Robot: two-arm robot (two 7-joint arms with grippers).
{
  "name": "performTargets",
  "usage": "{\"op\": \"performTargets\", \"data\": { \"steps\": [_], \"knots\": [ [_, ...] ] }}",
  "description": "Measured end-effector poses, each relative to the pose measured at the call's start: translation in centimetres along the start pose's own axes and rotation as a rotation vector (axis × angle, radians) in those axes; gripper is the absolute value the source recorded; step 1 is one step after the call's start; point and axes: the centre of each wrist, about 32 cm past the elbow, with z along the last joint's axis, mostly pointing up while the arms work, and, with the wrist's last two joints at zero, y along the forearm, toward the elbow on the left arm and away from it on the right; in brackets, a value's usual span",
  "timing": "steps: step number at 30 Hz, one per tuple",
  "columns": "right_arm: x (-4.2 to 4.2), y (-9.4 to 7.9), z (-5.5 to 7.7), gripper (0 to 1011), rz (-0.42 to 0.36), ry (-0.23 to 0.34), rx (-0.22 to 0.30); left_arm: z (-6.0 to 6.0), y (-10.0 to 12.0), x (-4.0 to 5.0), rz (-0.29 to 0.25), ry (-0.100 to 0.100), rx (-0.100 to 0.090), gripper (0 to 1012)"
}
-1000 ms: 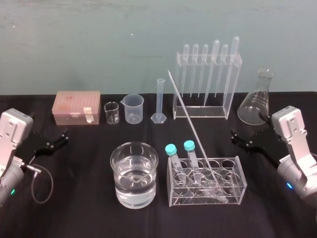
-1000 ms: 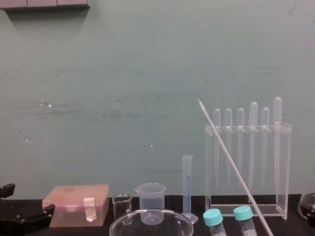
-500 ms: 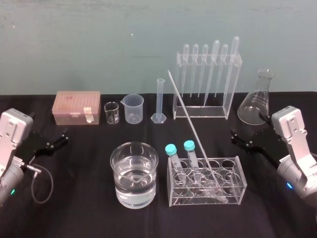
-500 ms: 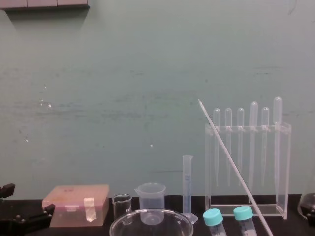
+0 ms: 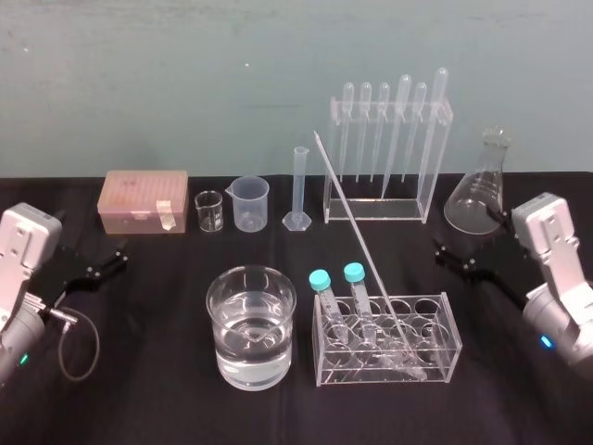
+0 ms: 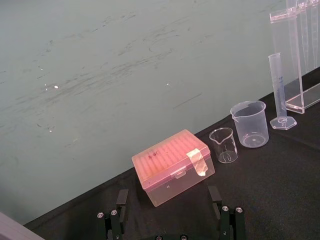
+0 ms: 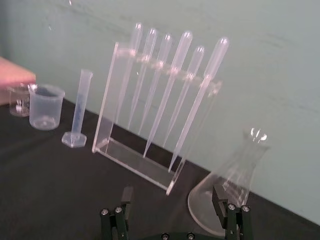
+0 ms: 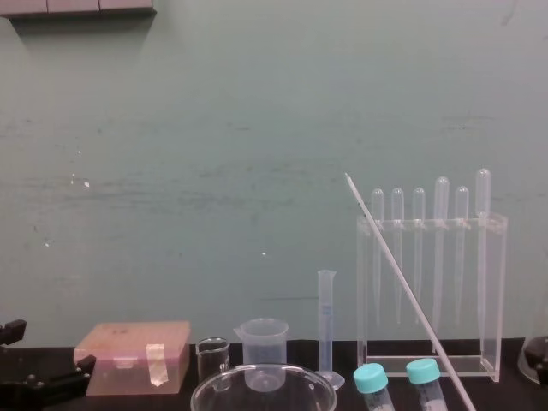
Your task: Hold the thermometer with one hand and immerse one end into the beaker, then reinsert it into the test tube rack.
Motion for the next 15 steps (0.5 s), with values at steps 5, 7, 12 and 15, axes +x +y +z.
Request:
{"op": "performTargets", "data": {
  "steps": [5, 7, 12, 15],
  "knots": [
    [1.70, 0.2, 1.5, 1003, 0.021, 0.051, 0.031, 0.0, 0.0, 0.00, 0.000, 0.000, 0.000, 1008],
    [2.78, 0.1, 2.9, 1003, 0.056, 0.112, 0.045, 0.0, 0.0, 0.00, 0.000, 0.000, 0.000, 1008],
    [4.83, -0.2, 6.4, 1003, 0.202, 0.270, 0.058, 0.0, 0.0, 0.00, 0.000, 0.000, 0.000, 1008],
    [5.31, -0.3, 7.8, 1003, 0.274, 0.312, 0.058, 0.0, 0.0, 0.00, 0.000, 0.000, 0.000, 1008]
  ]
}}
